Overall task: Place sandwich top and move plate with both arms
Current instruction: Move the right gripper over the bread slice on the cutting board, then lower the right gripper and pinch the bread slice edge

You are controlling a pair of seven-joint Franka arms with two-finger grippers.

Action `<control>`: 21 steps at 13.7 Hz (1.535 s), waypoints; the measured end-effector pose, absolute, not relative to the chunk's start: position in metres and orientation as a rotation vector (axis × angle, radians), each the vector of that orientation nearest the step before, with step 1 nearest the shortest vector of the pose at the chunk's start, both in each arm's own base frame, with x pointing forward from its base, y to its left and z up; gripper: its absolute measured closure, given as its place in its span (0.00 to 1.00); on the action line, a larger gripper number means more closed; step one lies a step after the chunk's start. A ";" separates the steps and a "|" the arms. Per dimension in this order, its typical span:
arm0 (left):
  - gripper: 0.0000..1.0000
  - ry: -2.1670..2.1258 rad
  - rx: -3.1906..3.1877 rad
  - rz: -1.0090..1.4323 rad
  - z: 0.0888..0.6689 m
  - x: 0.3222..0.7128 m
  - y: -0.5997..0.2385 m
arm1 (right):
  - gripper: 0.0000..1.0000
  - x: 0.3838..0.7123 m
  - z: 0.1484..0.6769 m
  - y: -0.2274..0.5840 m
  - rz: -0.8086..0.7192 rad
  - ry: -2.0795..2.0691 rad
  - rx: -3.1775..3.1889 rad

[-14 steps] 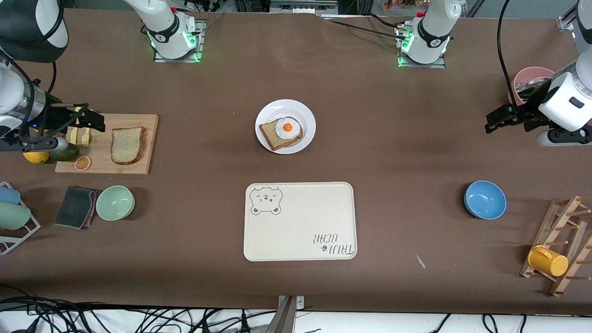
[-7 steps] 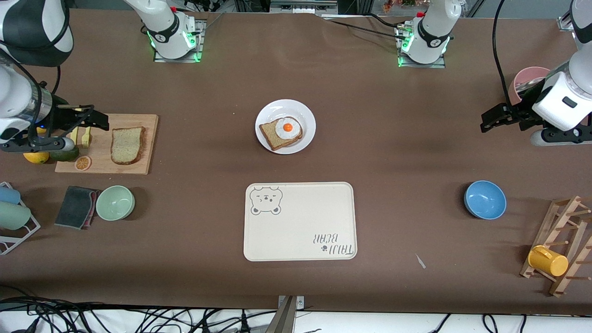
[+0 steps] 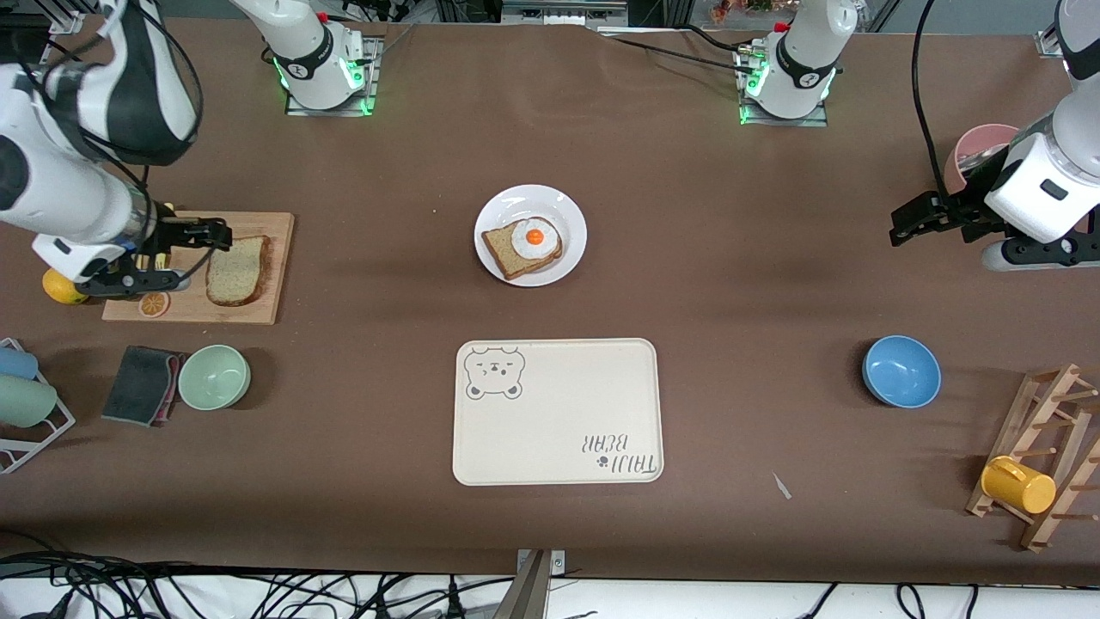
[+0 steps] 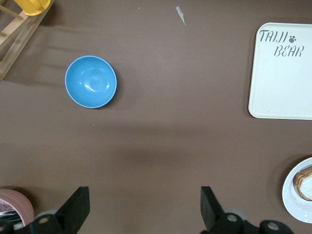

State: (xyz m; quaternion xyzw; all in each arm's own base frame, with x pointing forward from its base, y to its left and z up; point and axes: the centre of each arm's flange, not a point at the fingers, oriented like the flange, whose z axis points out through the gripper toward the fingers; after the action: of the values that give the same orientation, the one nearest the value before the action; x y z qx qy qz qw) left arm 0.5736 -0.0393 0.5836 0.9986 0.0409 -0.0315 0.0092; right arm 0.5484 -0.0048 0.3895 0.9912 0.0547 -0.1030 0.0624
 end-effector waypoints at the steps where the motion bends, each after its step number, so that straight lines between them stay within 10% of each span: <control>1: 0.00 0.128 3.119 -0.098 0.584 0.574 -0.039 | 0.11 0.542 0.370 -0.004 -0.292 0.176 2.997; 9: 0.00 0.122 3.120 -0.113 0.583 0.572 -0.043 | 0.16 0.503 0.238 -0.001 -0.224 0.203 2.893; 21: 0.00 0.155 3.120 -0.117 0.587 0.568 -0.051 | 0.33 0.501 0.198 -0.016 -0.233 0.215 2.840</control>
State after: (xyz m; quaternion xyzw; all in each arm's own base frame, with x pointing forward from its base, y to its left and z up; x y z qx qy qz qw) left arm 0.5682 -0.0515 0.5873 0.9980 0.0497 -0.0375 0.0078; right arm 0.5014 -0.0155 0.1984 0.9839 0.0744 -0.0806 0.1413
